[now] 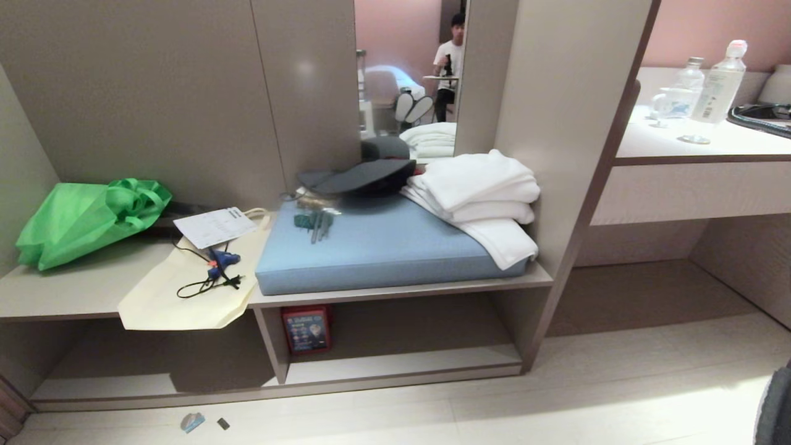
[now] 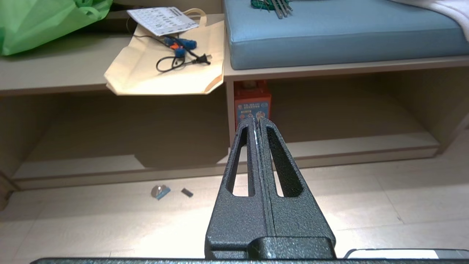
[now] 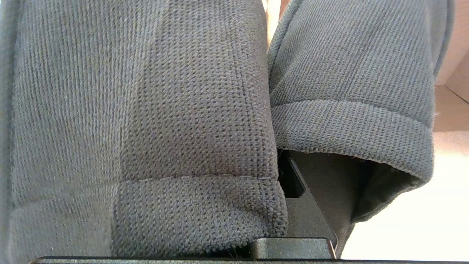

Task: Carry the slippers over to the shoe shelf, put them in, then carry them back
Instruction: Place the slippers into the shoe cabinet

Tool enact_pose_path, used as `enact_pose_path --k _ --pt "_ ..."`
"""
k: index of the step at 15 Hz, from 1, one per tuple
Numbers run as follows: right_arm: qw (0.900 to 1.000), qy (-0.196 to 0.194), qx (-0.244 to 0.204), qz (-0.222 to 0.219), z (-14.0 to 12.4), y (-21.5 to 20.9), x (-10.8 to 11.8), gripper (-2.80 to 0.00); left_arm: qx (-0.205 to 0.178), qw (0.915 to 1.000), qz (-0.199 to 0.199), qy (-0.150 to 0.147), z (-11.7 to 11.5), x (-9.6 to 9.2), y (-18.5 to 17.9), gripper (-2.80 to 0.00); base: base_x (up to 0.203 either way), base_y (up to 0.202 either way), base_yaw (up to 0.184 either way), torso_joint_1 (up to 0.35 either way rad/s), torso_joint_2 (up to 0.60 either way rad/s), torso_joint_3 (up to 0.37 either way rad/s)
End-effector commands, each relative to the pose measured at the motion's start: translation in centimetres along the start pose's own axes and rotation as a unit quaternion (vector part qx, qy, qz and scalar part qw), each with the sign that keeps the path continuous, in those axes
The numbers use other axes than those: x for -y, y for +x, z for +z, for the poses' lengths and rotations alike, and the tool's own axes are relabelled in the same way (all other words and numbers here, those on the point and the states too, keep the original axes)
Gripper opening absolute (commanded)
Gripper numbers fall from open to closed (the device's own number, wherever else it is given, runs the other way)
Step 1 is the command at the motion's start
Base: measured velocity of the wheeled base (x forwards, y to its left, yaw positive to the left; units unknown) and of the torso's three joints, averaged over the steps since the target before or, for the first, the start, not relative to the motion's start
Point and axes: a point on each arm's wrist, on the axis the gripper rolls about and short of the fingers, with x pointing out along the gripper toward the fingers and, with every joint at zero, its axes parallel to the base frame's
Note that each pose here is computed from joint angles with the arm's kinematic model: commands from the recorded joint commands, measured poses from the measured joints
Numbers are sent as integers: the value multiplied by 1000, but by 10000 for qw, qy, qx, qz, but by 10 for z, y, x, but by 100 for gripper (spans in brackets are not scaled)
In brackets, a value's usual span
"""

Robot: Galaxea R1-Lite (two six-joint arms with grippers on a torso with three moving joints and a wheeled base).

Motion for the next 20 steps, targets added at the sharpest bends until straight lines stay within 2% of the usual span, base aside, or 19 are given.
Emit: enact_pose_path --k 1,3,6,20 --pt "10000 -1 -8 -1 0 0 0 -280 -6 10000 6 -2 0 0 0 -280 196 0 0 4 7 2" --pt "10000 15 -8 -1 0 0 0 -280 -6 10000 6 -2 0 0 0 -280 152 0 2 6 0 4" --pt "10000 0 -8 -1 0 0 0 -280 -6 10000 6 -2 0 0 0 -280 0 0 0 0 2 -41" --pt "10000 -29 -8 7 0 0 0 -280 -6 10000 6 -2 0 0 0 -280 0 0 0 4 2 -195"
